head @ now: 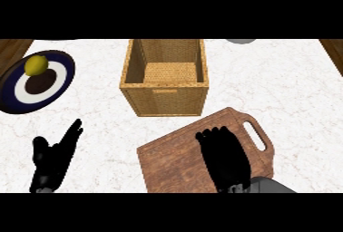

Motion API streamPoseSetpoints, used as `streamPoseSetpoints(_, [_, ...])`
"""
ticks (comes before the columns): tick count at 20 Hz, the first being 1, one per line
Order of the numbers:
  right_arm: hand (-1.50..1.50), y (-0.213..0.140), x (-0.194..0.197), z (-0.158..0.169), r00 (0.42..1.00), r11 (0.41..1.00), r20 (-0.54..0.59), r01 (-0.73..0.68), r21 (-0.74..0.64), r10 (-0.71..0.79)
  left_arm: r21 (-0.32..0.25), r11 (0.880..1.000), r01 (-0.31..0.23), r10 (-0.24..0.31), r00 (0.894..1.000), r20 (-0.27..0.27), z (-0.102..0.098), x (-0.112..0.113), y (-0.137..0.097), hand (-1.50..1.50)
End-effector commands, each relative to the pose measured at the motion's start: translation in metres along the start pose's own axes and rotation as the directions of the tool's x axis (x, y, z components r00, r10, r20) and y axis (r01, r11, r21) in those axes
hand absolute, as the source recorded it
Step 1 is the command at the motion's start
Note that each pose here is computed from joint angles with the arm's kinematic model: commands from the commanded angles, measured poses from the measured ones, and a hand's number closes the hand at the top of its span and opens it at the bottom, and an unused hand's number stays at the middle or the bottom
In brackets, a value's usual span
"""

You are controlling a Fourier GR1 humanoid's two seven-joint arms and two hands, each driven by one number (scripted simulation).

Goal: Pick the can from the cutting board and place it in the basket

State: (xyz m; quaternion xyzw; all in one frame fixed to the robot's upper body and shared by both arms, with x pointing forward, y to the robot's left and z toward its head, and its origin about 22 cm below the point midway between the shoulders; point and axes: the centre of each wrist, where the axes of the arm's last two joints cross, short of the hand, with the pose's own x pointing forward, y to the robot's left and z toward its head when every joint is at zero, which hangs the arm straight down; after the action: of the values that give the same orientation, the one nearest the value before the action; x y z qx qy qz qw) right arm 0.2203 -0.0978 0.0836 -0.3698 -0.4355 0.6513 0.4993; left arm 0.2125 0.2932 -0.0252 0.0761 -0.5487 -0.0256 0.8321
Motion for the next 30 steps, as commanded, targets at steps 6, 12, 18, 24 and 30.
streamPoseSetpoints(6, [1.5,0.01,0.004,-0.01,0.989,0.986,-0.007,-0.149,-0.078,0.149,-0.012,1.0,-0.019,0.017,0.99,-0.142,0.008,-0.033,0.004,0.0])
streamPoseSetpoints(12, [1.5,0.007,0.108,-0.007,0.998,0.999,-0.041,0.042,0.0,-0.042,-0.049,0.999,0.009,-0.015,0.994,-0.112,-0.001,-0.014,-0.014,0.0])
streamPoseSetpoints(18, [1.5,0.002,0.113,-0.02,0.988,0.992,-0.093,0.116,-0.051,-0.12,-0.078,0.997,0.02,-0.028,0.994,-0.106,-0.004,-0.012,-0.018,0.0])
streamPoseSetpoints(24, [1.5,-0.025,0.113,-0.018,0.917,0.894,-0.051,0.373,-0.248,-0.397,-0.086,0.996,0.013,-0.022,0.994,-0.11,-0.009,-0.007,-0.024,0.0])
streamPoseSetpoints(30, [1.5,-0.089,0.106,-0.002,0.736,0.575,0.207,0.646,-0.503,-0.645,-0.085,0.996,0.026,-0.036,0.993,-0.115,-0.007,-0.012,-0.021,0.0])
